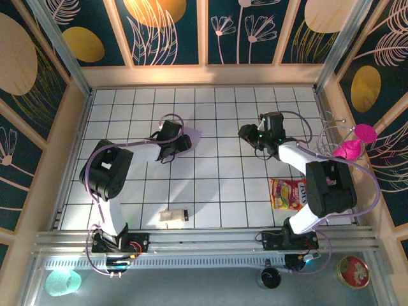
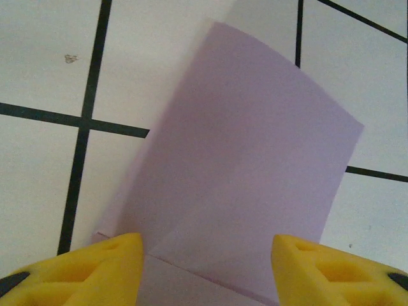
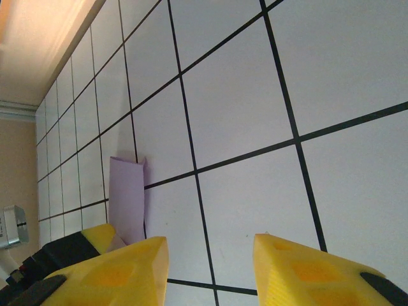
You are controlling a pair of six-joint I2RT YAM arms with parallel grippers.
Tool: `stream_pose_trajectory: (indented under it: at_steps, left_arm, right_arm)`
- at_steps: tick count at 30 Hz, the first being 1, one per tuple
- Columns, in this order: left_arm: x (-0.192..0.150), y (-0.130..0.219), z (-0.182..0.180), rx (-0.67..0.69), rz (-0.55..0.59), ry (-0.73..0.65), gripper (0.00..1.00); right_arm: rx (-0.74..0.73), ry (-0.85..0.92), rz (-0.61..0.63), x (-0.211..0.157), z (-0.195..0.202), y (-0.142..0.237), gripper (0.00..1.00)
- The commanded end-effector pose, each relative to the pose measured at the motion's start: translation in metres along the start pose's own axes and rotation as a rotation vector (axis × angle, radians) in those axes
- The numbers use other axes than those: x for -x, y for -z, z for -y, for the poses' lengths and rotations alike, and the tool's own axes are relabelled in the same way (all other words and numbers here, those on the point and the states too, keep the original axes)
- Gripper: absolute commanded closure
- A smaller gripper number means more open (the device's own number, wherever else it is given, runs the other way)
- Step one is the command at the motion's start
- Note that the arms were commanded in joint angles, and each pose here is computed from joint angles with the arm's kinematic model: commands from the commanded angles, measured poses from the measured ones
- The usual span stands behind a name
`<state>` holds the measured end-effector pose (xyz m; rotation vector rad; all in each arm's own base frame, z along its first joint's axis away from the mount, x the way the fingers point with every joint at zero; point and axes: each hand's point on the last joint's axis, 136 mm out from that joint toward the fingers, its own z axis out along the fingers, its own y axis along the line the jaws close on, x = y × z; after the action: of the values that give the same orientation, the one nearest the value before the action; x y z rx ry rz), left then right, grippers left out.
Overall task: Fold a paper plane with a square sheet of paper (pick it up from the middle)
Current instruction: Move the paper to the center of the table.
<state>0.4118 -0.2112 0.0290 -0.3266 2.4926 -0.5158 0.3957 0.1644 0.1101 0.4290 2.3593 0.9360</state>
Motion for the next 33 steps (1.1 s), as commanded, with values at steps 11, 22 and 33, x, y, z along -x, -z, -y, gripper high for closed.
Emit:
stream_pose_trajectory:
  at_steps: [11, 22, 33]
  left_arm:
    - [-0.054, -0.009, 0.027, -0.257, -0.243, 0.103, 0.56]
    - [-0.082, 0.0, 0.041, -0.322, -0.311, 0.18, 0.62]
    - [-0.082, -0.002, 0.037, -0.301, -0.306, 0.205, 0.63]
  right_arm:
    - [0.097, -0.055, -0.125, -0.049, -0.027, -0.021, 0.6]
    - [0.13, -0.191, -0.276, -0.116, -0.046, -0.044, 0.6]
    - [0.08, -0.244, -0.329, -0.136, -0.036, -0.064, 0.56]
